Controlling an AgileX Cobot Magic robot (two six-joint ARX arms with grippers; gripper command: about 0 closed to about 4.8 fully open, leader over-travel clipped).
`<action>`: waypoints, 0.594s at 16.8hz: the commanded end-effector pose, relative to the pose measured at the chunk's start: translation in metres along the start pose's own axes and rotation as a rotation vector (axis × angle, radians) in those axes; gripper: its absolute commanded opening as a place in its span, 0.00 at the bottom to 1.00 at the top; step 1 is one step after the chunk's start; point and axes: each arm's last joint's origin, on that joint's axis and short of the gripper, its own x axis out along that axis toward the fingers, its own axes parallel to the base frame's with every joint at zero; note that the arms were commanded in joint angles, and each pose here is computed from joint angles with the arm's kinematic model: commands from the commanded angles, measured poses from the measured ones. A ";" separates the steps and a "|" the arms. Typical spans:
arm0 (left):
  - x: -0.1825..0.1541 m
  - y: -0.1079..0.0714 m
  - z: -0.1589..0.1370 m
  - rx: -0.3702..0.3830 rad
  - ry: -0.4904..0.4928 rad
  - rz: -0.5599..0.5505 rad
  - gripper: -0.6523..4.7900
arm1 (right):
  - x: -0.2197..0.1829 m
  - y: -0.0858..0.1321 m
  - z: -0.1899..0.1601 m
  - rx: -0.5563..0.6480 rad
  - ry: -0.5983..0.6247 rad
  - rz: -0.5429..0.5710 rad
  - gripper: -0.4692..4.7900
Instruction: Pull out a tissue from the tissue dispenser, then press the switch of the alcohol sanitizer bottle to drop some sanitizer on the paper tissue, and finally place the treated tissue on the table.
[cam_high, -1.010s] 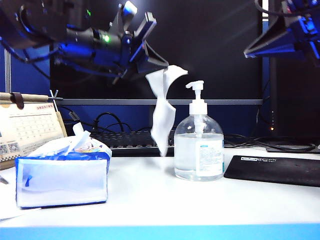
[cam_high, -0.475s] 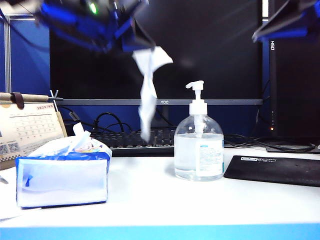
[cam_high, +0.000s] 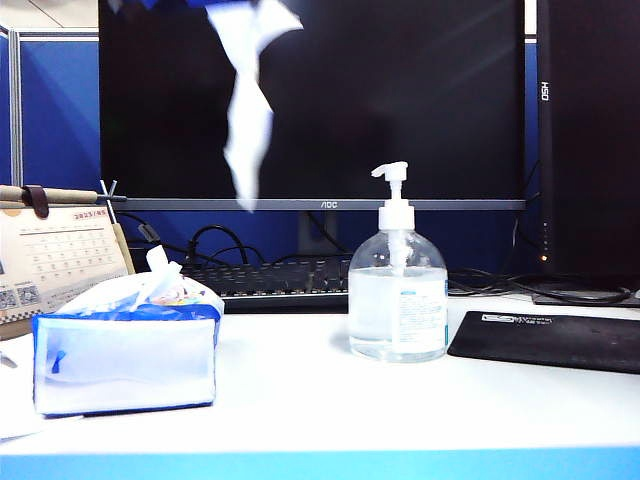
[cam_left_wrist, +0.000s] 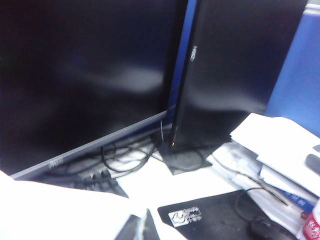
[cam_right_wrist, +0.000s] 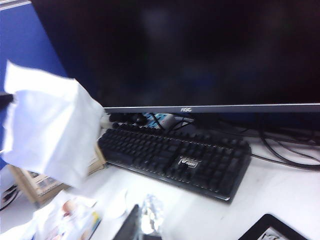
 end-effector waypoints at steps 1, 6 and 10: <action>-0.028 -0.008 0.006 0.020 -0.045 0.036 0.11 | -0.006 0.006 -0.002 0.032 0.034 0.012 0.09; -0.085 -0.022 -0.010 -0.022 -0.007 0.064 0.11 | -0.049 0.046 0.006 -0.059 -0.065 0.037 0.09; -0.123 -0.031 -0.024 -0.046 -0.017 0.090 0.11 | -0.088 0.075 -0.014 -0.057 -0.064 0.010 0.09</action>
